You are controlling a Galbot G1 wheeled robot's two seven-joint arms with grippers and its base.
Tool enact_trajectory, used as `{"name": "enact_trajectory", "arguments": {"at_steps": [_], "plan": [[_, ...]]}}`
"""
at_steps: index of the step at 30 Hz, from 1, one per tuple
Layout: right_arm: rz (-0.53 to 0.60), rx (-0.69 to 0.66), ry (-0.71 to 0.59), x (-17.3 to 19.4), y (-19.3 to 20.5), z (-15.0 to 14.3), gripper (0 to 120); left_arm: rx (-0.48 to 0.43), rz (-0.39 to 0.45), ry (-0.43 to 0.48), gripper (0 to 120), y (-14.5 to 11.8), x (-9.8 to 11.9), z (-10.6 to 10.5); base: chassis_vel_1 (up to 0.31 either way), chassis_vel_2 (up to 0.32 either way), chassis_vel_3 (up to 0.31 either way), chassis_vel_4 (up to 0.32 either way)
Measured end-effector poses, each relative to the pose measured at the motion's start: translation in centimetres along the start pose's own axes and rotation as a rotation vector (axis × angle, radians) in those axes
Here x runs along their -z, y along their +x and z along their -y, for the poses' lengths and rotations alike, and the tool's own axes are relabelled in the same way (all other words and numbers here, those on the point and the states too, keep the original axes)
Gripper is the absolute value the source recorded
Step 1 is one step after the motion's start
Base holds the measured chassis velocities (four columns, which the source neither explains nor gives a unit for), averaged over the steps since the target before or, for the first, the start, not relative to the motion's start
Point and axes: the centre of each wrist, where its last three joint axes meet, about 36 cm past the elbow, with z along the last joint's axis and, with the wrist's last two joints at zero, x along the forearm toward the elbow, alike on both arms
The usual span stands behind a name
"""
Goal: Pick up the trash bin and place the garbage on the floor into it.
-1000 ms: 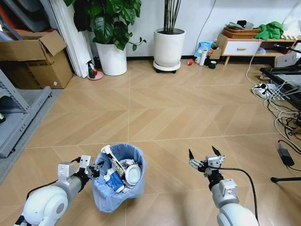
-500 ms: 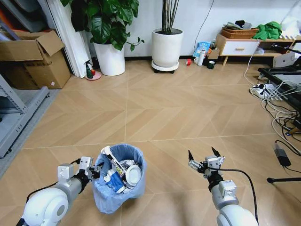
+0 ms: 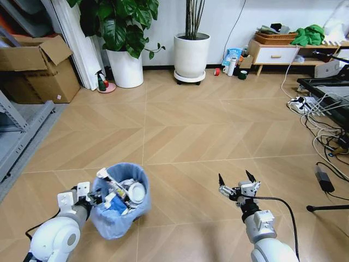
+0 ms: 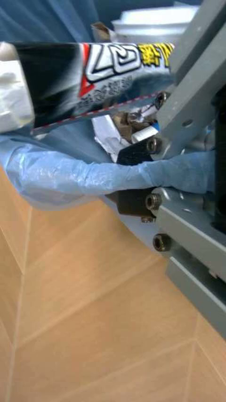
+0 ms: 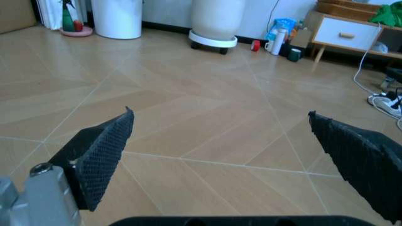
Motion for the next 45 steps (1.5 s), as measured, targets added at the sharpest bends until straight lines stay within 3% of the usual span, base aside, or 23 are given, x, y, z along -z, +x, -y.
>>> {"name": "enact_trajectory", "arguments": {"at_steps": [19,28,34,36,45], "plan": [[-0.011,-0.008,-0.002,-0.4,-0.2,0.1,100,0.068,-0.043,0.092,0,-5.1,-0.8,-1.2,0.000,0.000,0.000,0.000],[-0.019,-0.008,-0.002,-0.6,-0.3,0.1,100,0.067,-0.046,0.101,0,-5.9,-0.3,-1.5,0.000,0.000,0.000,0.000],[-0.017,-0.009,-0.007,-0.7,-0.7,0.2,100,0.047,-0.045,0.104,17,-5.7,-0.3,-1.0,0.000,0.000,0.000,0.000],[-0.017,-0.010,-0.008,-0.7,-0.8,0.2,100,0.043,-0.036,0.112,30,-5.7,0.1,-0.8,0.000,0.000,0.000,0.000],[-0.019,-0.011,-0.010,-0.8,-0.9,0.3,100,0.052,0.004,0.134,61,-4.7,1.6,-0.4,0.000,0.000,0.000,0.000]]}}
